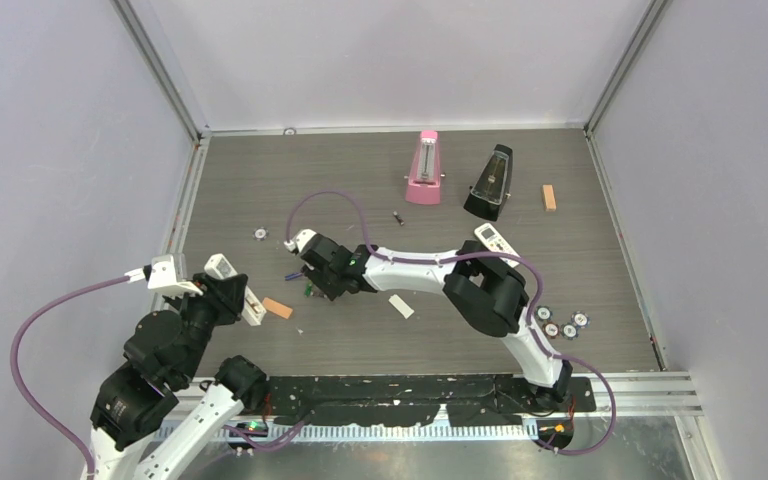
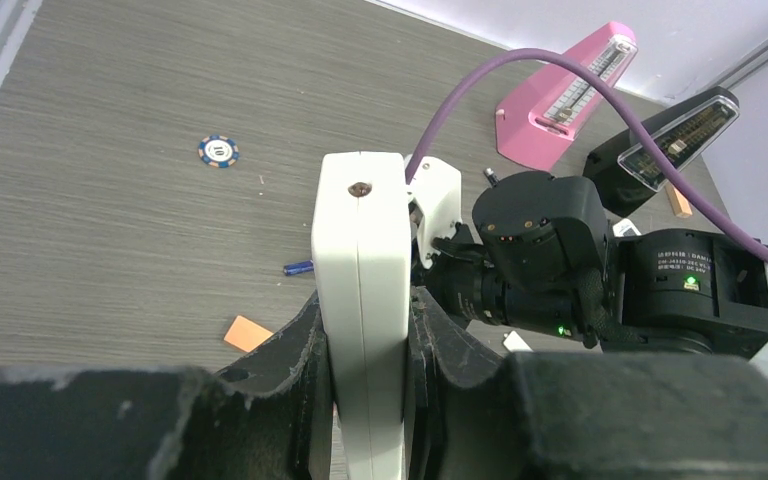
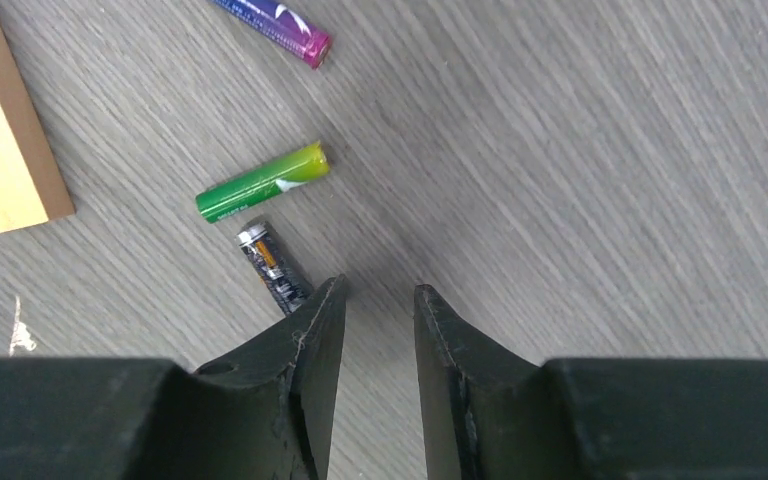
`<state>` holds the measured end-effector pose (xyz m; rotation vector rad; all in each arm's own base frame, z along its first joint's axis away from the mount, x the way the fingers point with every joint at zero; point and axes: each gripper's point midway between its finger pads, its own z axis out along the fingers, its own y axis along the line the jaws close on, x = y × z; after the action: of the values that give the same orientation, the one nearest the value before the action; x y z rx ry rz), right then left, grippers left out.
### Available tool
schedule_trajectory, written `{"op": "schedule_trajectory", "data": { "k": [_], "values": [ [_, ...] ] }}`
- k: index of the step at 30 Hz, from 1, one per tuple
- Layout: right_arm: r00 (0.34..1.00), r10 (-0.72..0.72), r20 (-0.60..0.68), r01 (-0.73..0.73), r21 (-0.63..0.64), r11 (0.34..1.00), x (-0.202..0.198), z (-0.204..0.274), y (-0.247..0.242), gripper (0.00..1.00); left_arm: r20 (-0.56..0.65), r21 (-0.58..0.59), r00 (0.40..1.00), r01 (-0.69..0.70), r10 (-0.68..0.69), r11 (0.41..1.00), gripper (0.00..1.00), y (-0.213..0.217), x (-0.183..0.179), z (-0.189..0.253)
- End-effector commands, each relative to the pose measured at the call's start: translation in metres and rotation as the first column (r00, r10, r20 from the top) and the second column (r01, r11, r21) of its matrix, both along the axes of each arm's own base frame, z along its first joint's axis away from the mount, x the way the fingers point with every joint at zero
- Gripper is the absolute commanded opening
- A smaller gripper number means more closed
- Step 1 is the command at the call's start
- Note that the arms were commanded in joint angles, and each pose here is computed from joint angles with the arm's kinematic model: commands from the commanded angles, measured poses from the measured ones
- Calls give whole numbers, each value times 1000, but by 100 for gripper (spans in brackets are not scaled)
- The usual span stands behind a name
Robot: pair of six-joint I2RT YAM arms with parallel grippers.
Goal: Load the batteries into the remote control
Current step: Pick up the battery from the center of the board.
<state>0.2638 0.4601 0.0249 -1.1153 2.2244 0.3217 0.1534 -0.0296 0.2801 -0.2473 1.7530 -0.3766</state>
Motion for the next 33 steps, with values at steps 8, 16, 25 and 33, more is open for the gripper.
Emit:
{"op": "schedule_trajectory", "data": {
  "k": [8,16,25,33],
  "values": [
    [998,-69,-6,69,141,988,-6,58,7,44,57,-42,998,-17,19,999,0,5,-2,18],
    [992,114,-50,-107,129,986,-32,47,20,59,86,-61,996,-29,34,998,0,11,-8,29],
    [983,179,-35,-176,63,982,-27,30,30,56,97,-71,994,-39,46,997,0,14,-10,31],
    [983,180,-41,-179,17,984,-24,12,30,39,90,-59,995,-46,51,997,0,15,-8,30]
  ]
}}
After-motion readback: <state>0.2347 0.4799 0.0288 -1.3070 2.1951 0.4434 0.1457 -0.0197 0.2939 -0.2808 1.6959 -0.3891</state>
